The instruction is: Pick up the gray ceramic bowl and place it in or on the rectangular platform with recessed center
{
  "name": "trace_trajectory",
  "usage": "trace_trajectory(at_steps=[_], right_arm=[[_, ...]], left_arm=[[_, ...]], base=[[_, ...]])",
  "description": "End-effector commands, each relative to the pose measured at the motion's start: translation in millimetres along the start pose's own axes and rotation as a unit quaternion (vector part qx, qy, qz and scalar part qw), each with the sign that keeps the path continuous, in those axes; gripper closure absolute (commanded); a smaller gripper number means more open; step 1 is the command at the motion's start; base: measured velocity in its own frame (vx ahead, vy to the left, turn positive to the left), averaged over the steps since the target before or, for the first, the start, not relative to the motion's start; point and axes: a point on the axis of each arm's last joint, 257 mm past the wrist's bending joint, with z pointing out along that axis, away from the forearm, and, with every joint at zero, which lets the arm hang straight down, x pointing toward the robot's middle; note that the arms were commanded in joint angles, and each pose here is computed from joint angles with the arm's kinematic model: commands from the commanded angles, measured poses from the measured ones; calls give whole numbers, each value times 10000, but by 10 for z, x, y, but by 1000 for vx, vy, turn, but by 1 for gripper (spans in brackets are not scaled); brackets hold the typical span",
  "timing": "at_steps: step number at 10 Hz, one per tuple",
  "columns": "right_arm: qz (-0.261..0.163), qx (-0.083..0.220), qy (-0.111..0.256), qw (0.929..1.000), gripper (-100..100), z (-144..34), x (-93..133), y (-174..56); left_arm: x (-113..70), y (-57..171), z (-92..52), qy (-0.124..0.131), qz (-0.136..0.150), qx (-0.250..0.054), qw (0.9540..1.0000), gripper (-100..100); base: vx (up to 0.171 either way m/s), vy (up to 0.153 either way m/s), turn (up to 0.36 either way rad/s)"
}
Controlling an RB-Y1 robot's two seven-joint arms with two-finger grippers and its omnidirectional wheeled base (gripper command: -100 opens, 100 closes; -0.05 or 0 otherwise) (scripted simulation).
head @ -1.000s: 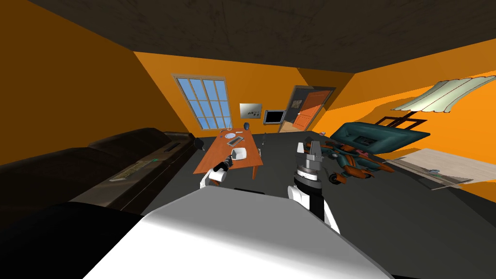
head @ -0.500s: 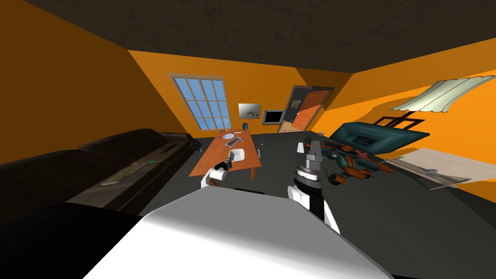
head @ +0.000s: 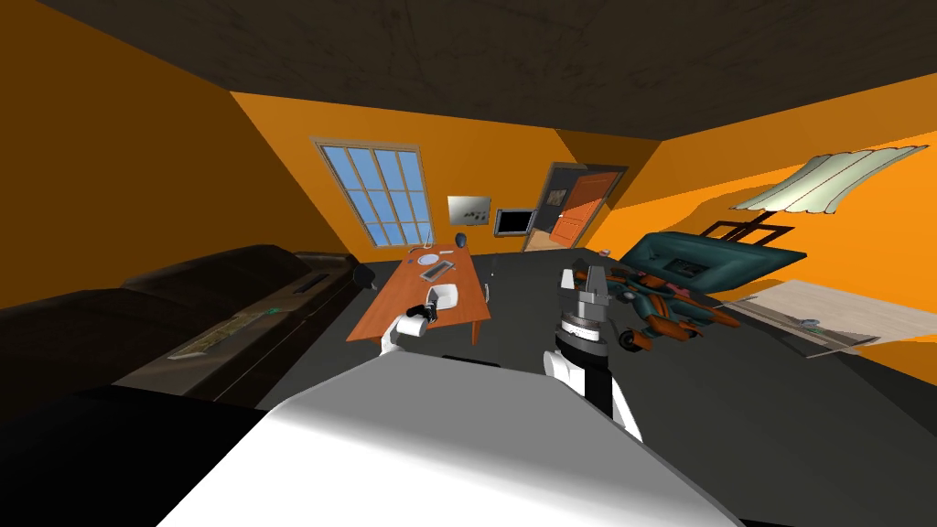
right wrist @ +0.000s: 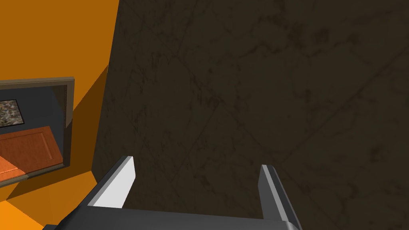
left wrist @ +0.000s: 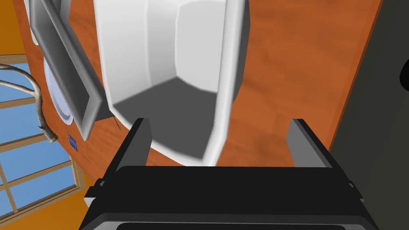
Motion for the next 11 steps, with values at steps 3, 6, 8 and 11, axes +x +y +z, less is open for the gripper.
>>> trace_trajectory(at_steps=[3,6,8,11], right_arm=[[0,-1,0,10000,0,0,0,0],[0,0,0,10000,0,0,0,0],[0,0,0,10000,0,0,0,0],[0,-1,0,10000,0,0,0,0]], left_arm=[[-99,132,36,-149,-95,-363,9992,-100],[-189,214,54,-269,-155,-623,9976,-100],[-207,217,61,-287,-158,-651,9973,-100],[-225,282,137,-295,-166,-666,9972,-100]], base=[[50,-46,-14],[58,-33,-15],[40,-29,-12],[16,3,-3]])
